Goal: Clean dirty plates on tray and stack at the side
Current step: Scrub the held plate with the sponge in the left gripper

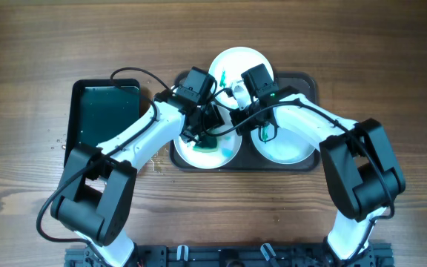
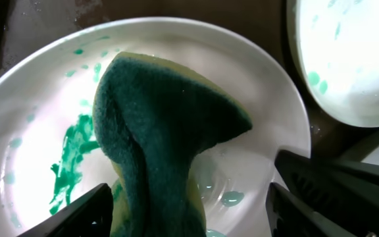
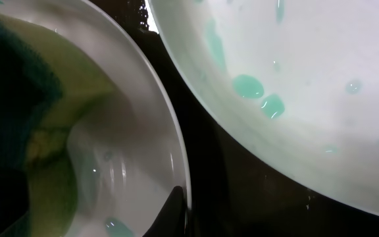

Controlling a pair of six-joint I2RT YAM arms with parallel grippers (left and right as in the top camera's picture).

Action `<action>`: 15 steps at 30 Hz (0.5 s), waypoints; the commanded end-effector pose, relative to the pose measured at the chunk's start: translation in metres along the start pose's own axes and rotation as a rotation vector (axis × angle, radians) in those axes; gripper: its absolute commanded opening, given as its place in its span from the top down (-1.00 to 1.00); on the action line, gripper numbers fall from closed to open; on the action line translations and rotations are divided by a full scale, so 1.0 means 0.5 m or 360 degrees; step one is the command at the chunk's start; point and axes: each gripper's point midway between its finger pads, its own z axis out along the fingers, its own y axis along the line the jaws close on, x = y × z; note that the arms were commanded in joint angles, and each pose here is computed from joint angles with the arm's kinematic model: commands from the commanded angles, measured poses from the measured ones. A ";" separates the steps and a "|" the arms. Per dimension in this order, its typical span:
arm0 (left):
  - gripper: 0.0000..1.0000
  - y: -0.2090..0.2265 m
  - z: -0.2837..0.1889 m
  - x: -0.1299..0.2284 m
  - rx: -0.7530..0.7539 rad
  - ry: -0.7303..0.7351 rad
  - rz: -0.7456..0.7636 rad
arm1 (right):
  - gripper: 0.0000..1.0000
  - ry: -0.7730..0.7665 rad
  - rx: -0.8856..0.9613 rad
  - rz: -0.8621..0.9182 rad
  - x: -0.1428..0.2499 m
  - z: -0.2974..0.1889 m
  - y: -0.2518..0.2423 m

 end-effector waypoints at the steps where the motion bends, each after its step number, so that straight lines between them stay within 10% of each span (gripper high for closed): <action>1: -0.07 0.037 0.022 0.019 -0.0092 0.0020 0.0007 | 0.92 0.0038 -0.0002 0.0009 0.013 0.016 -0.003; 4: 0.40 0.038 0.024 0.019 -0.0091 0.0018 0.0008 | 0.91 0.0033 -0.0002 0.0007 0.012 0.016 -0.003; 15: 0.92 0.083 0.026 0.008 -0.0251 -0.0068 0.0009 | 0.91 0.0036 -0.0002 0.0010 0.012 0.016 -0.003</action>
